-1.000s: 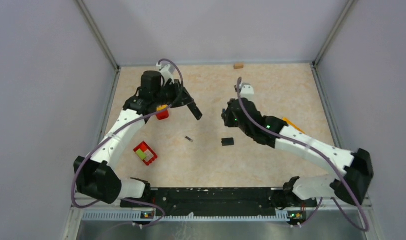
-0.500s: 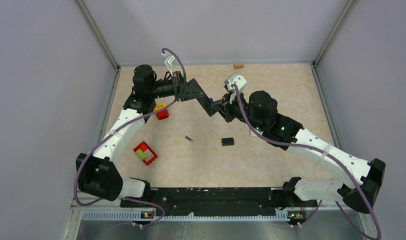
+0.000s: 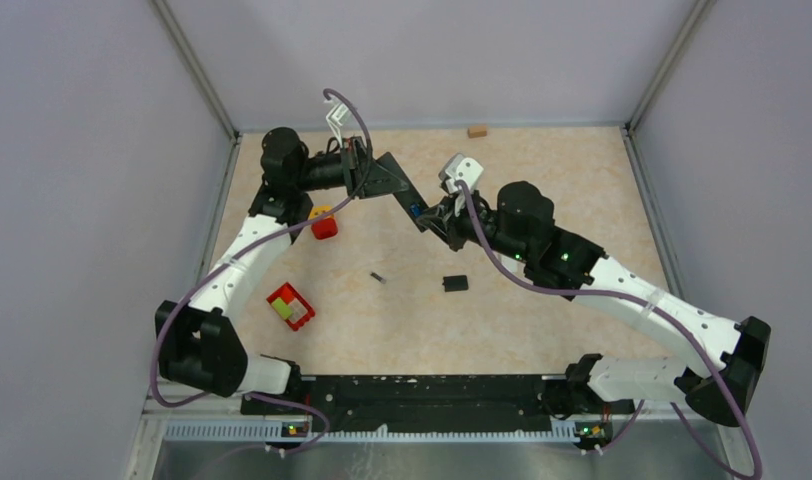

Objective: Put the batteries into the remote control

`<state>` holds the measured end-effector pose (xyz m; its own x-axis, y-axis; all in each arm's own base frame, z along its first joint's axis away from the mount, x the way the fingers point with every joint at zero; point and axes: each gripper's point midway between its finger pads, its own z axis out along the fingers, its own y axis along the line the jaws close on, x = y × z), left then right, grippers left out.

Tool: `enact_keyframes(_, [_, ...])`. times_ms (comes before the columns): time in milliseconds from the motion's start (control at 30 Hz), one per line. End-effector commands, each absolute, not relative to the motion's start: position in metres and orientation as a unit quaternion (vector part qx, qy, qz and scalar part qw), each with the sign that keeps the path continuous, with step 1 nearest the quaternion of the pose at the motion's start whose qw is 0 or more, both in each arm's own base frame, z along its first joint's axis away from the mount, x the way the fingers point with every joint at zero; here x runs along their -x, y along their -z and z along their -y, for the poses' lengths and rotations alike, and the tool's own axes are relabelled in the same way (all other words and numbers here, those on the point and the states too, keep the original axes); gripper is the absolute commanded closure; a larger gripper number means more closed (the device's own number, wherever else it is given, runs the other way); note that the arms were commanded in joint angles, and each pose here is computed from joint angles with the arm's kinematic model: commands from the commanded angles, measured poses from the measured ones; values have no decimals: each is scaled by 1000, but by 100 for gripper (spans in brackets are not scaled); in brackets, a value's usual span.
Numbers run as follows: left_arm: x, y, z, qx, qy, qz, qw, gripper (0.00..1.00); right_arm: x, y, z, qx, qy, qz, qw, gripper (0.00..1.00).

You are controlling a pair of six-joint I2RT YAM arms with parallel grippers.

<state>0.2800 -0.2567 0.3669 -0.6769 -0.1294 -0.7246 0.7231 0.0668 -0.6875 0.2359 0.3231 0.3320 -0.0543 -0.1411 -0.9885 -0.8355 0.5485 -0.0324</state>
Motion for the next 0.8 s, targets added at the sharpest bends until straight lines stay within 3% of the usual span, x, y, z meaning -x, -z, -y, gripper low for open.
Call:
enact_keyframes(0, [-275, -384, 255, -253, 650, -626, 349, 100, -234, -354, -327, 378, -308, -641, 593, 100])
enact_keyframes(767, [-277, -385, 254, -244, 649, -623, 363, 100, -243, -375, -322, 311, -319, -668, 597, 59])
